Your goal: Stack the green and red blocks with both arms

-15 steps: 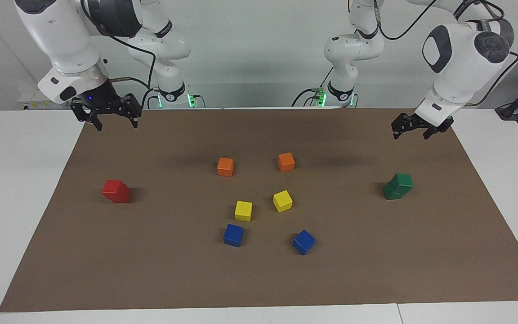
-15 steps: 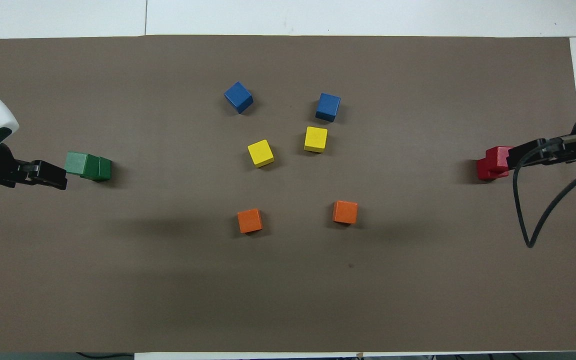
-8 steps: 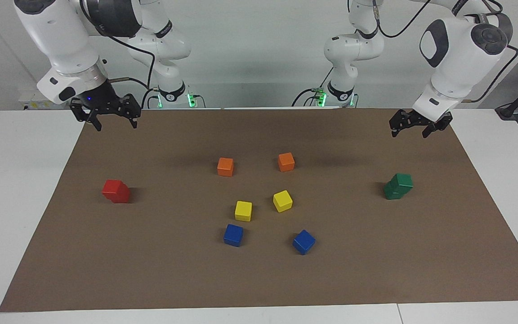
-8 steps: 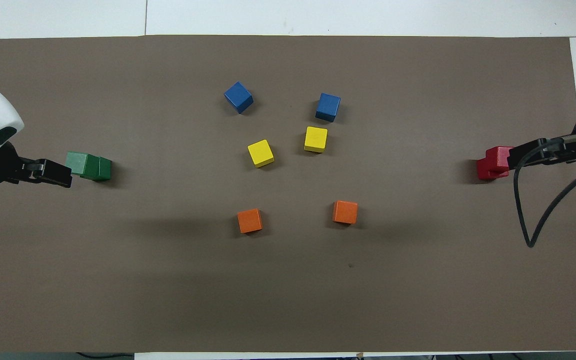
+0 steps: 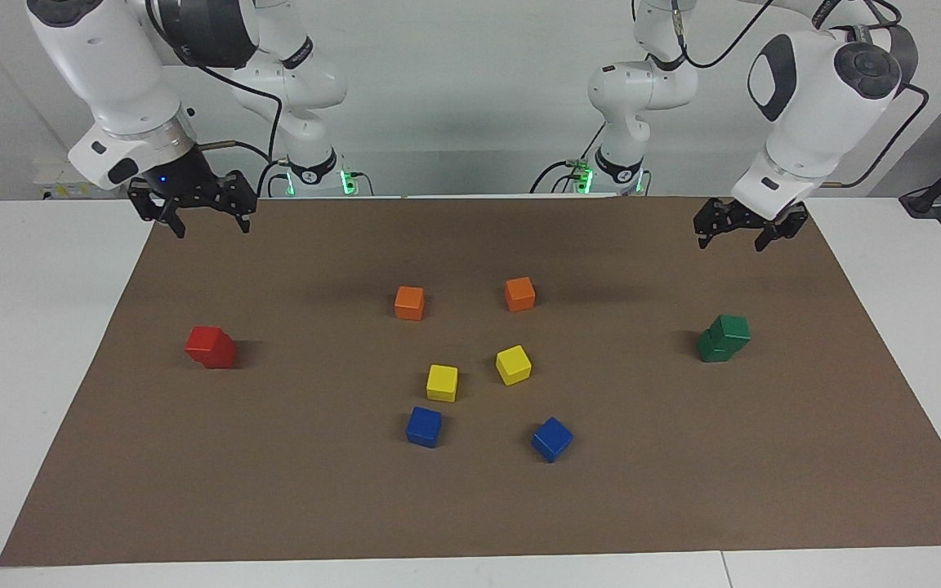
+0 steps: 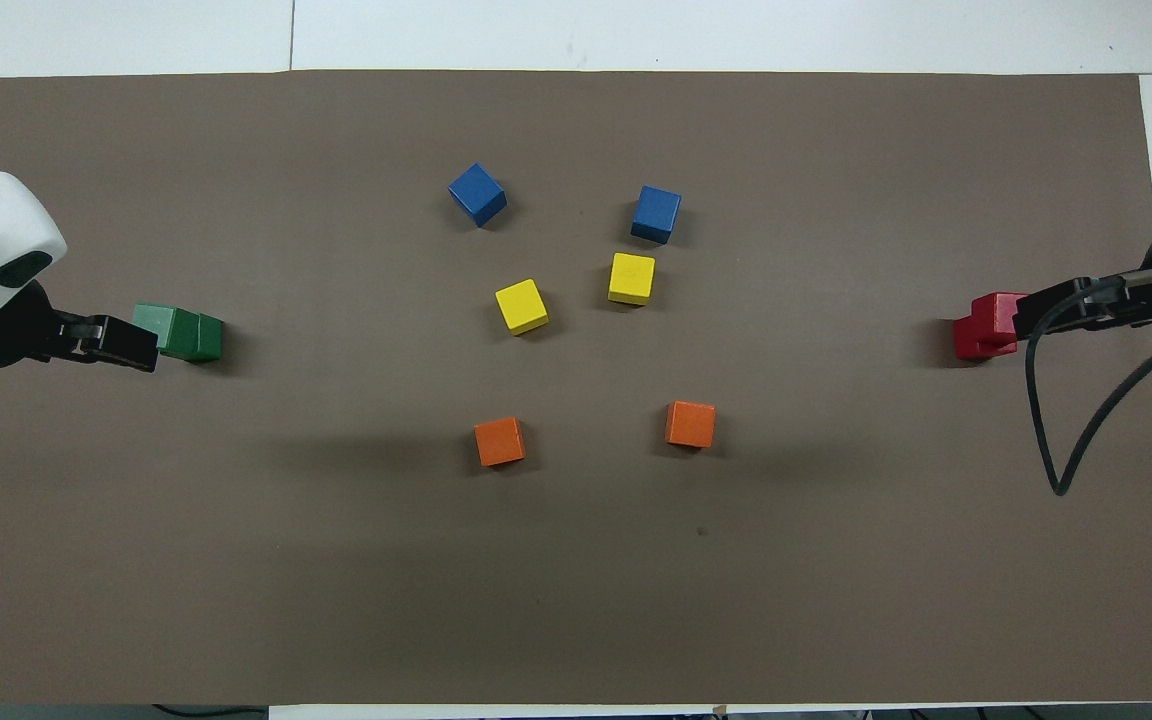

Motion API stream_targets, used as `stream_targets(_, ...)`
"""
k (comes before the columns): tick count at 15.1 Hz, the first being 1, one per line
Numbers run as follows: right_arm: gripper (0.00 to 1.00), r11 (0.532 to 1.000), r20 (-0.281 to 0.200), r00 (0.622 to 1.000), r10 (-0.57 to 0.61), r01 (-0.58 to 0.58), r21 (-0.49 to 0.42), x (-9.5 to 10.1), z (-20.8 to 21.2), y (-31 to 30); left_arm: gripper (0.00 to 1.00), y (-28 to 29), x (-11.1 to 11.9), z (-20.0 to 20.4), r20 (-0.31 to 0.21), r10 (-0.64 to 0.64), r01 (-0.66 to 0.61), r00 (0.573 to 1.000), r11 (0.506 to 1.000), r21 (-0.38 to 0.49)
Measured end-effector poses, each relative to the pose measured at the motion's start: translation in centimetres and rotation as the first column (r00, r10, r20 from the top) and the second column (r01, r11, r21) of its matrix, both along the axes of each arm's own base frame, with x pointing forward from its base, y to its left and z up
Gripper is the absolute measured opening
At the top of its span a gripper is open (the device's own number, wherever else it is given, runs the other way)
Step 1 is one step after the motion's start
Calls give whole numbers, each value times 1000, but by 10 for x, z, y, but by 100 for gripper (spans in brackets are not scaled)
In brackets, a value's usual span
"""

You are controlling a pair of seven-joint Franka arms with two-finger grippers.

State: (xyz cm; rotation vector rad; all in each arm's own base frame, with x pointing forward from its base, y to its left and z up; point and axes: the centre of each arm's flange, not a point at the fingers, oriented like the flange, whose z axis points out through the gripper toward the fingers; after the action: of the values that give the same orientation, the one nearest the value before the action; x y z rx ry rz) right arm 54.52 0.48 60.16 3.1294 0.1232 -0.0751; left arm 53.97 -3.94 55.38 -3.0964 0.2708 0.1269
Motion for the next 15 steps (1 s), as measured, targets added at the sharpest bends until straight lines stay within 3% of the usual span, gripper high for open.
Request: stream_targets(15,100,1000,-1,1000,-1,1,-1,0,0,-1,100,-16,-1,15,12,-10,10,1000,1000,-1)
